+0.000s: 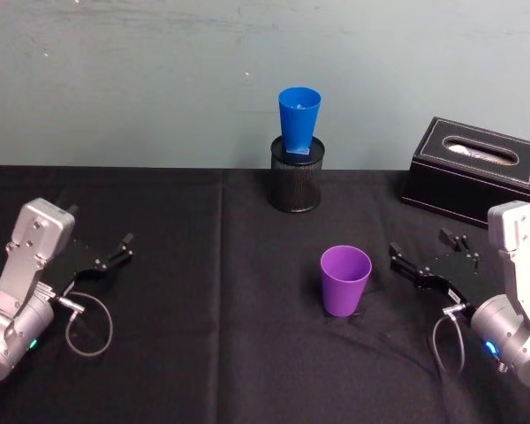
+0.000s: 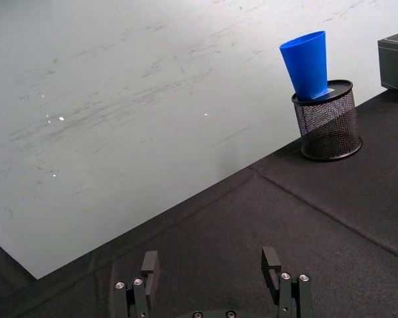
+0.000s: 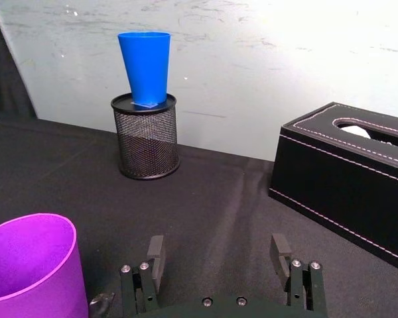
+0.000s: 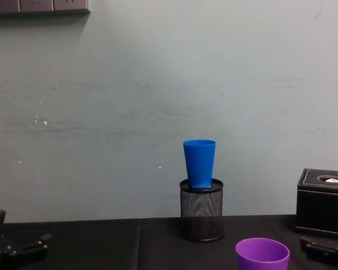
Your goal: Pick up one cup with a gripper and tap it against the other cup.
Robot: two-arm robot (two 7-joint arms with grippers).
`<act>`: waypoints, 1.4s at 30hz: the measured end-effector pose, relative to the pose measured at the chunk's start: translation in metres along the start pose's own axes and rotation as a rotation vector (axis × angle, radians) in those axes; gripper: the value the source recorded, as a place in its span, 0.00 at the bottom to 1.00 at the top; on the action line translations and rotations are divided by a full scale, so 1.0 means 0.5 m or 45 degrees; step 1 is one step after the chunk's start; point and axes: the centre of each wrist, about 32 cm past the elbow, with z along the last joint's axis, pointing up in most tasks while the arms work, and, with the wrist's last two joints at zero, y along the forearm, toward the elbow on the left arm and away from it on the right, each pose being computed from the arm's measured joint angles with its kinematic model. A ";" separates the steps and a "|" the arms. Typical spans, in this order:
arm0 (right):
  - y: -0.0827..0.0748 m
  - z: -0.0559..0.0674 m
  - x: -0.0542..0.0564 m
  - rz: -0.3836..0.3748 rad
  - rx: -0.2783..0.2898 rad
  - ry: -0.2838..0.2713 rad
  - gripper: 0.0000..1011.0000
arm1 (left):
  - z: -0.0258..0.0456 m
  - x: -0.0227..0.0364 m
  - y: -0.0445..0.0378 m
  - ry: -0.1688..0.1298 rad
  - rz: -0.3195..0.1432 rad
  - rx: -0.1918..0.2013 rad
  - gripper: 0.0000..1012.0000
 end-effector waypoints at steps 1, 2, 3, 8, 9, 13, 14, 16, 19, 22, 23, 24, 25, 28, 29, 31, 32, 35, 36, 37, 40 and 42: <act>0.000 0.000 0.000 0.000 0.000 0.000 0.99 | 0.000 0.000 0.000 0.000 0.000 0.000 1.00; 0.000 0.000 0.000 0.001 0.000 0.000 0.99 | 0.000 0.000 0.000 0.000 0.000 0.000 1.00; 0.000 0.000 0.000 0.001 0.001 0.000 0.99 | 0.000 0.000 0.000 0.000 0.000 0.000 1.00; 0.000 0.001 -0.001 0.003 0.001 -0.001 0.99 | 0.000 0.000 0.000 0.000 0.000 0.000 1.00; 0.000 0.001 -0.001 0.004 0.001 -0.001 0.99 | 0.000 0.000 0.000 0.000 0.000 0.000 1.00; 0.000 0.000 -0.001 0.004 0.001 -0.001 0.99 | 0.000 0.000 0.000 0.000 0.000 0.000 1.00; 0.000 0.000 -0.001 0.004 0.001 -0.001 0.99 | 0.000 0.000 0.000 0.000 0.000 0.000 1.00; -0.001 0.000 -0.001 0.005 0.001 -0.001 0.99 | 0.000 0.000 0.000 0.000 0.000 0.000 1.00; -0.001 0.000 -0.001 0.005 0.002 -0.002 0.99 | 0.000 0.000 0.000 0.000 0.000 0.000 1.00; -0.001 0.001 -0.001 0.005 0.002 -0.002 0.99 | 0.000 0.000 0.000 0.000 0.000 0.000 1.00; -0.001 0.001 -0.001 0.005 0.003 -0.002 0.99 | 0.000 0.000 0.000 0.000 0.000 0.000 1.00; -0.001 0.001 -0.001 0.005 0.003 -0.002 0.99 | 0.000 0.000 0.000 0.000 0.000 0.000 1.00; -0.001 0.001 -0.001 0.005 0.003 -0.002 0.99 | 0.000 0.000 0.000 0.000 0.000 0.000 1.00; -0.001 0.001 -0.001 0.005 0.003 -0.002 0.99 | 0.000 0.000 0.000 0.000 0.000 0.000 1.00; -0.001 0.001 -0.001 0.005 0.003 -0.002 0.99 | 0.000 0.000 0.000 0.000 0.000 0.000 1.00; -0.001 0.001 -0.001 0.005 0.003 -0.002 0.99 | 0.000 0.000 0.000 0.000 0.000 0.000 1.00; -0.001 0.001 -0.001 0.005 0.003 -0.002 0.99 | 0.000 0.000 0.000 0.000 0.000 0.000 1.00; -0.001 0.001 -0.001 0.005 0.003 -0.002 0.99 | 0.000 0.000 0.000 0.000 0.000 0.000 1.00; -0.001 0.001 -0.001 0.005 0.003 -0.002 0.99 | 0.000 0.000 0.000 0.000 0.000 0.000 1.00; -0.001 0.001 -0.001 0.005 0.003 -0.002 0.99 | 0.000 0.000 0.000 0.000 0.000 0.000 1.00; -0.001 0.001 -0.001 0.005 0.003 -0.002 0.99 | 0.000 0.000 0.000 0.000 0.000 0.000 1.00; -0.001 0.001 -0.001 0.005 0.003 -0.002 0.99 | 0.000 0.000 0.000 0.000 0.000 0.000 1.00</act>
